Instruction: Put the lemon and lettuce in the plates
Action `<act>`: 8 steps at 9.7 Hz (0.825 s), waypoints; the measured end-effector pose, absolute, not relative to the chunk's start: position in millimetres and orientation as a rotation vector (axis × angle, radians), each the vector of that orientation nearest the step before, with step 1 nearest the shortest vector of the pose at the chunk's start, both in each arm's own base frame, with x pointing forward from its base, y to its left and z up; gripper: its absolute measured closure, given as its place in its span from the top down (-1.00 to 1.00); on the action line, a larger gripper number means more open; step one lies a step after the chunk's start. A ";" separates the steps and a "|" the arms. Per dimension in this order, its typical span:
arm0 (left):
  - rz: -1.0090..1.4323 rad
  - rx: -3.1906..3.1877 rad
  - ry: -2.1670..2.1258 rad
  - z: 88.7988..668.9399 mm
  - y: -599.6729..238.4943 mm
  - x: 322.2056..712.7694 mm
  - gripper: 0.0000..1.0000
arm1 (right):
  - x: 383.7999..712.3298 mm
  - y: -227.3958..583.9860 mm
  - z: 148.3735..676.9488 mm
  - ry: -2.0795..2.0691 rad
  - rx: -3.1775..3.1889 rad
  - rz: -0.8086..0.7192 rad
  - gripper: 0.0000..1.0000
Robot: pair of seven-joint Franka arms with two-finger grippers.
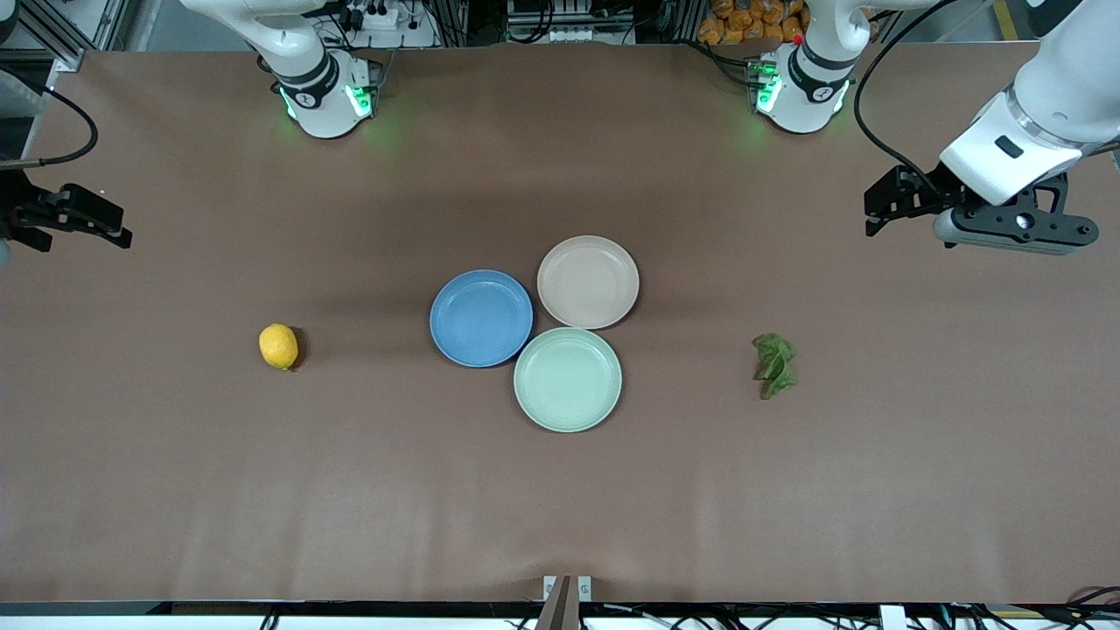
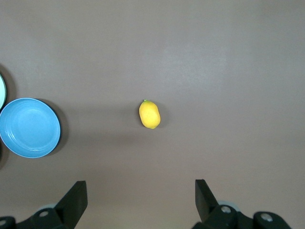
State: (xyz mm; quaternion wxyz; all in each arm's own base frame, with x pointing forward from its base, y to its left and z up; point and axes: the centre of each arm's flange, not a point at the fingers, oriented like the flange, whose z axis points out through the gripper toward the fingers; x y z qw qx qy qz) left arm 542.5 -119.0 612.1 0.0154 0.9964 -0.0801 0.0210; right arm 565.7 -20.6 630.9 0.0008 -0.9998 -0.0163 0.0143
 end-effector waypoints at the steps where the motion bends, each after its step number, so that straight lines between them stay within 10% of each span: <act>1: 0.065 3.100 -0.246 611.9 -118.1 542.8 1.00 | 565.7 -20.6 630.9 -0.051 -3.139 0.045 1.00; 8: 0.001 3.105 -0.218 588.1 -109.6 555.7 1.00 | 565.7 -20.7 630.8 -0.050 -3.139 0.045 1.00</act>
